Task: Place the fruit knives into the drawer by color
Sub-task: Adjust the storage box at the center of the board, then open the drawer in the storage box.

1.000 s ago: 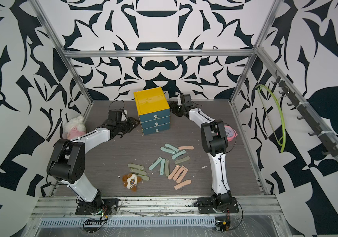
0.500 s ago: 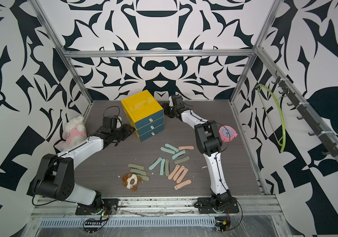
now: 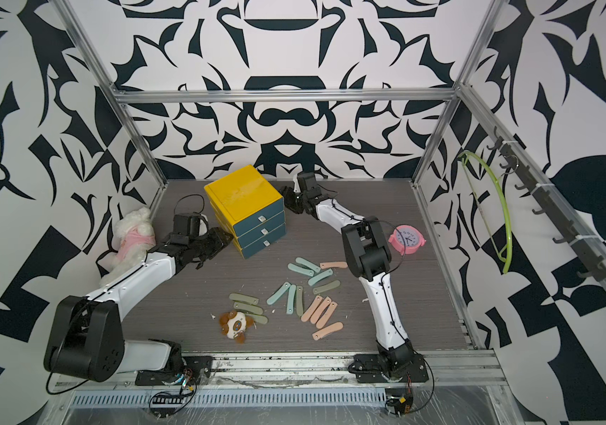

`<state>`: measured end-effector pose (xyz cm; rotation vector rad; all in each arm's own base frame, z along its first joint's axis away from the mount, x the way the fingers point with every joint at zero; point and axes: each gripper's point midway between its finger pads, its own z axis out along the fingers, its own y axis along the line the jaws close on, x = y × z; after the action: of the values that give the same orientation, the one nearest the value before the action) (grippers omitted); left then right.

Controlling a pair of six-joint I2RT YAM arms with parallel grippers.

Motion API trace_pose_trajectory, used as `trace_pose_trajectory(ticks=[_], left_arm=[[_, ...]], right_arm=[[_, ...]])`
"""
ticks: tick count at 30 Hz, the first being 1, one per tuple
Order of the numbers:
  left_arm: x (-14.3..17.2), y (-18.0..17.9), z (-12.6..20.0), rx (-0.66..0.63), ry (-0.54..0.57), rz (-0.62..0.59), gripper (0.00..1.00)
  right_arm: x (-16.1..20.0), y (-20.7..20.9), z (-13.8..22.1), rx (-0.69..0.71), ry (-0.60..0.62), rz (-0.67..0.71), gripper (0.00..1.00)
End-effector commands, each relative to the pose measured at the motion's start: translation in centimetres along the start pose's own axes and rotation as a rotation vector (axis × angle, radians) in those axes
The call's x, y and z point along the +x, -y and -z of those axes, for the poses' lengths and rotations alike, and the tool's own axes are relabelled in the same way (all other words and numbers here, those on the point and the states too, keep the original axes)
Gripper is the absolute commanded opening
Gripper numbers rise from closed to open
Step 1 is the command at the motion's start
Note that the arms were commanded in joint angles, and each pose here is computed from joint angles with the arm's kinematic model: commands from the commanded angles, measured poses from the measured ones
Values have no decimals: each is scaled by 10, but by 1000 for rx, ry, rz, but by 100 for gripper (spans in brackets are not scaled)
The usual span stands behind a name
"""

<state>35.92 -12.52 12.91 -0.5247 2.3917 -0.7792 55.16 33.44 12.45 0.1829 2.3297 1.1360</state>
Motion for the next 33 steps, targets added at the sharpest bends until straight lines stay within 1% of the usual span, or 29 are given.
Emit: trace_pose_trajectory(ticks=[1,5,9,10,13,15,17,20,23,24,26,31,32,33], left_arm=[[-13,15,11,39,34,-29,52],[-19,14,18,29,54,-25,54],[-27,12,31,18,76,-12,57],[-31,17,45,36,98,-16,57],[-32,26,69,55,124,-25,59],[-32,32,87,74,159,-29,61],[-34,38,104,99,204,-33,64],[-41,57,126,168,261,-62,70],[-50,75,136,234,298,-99,79],[-54,79,136,245,305,-103,84],[-60,86,136,268,320,-101,99],[-74,105,119,372,327,-95,99],[-76,106,112,378,313,-92,99],[-79,106,106,374,308,-84,100]], right_arm=[[-51,-55,53,-67,149,43,68],[-81,-53,87,-35,239,28,68],[-99,-51,124,-11,312,12,68],[-101,-50,134,-11,330,4,69],[-100,-54,167,-30,363,-6,68],[-91,-58,185,-33,374,2,68],[-73,-63,196,-47,357,13,68],[-37,-74,203,-90,310,22,68],[1,-92,200,-118,250,73,66],[13,-100,197,-129,236,90,66],[34,-111,190,-166,221,103,66],[66,-131,169,-238,225,24,63],[70,-133,164,-249,222,3,61],[74,-133,160,-251,219,-28,58]])
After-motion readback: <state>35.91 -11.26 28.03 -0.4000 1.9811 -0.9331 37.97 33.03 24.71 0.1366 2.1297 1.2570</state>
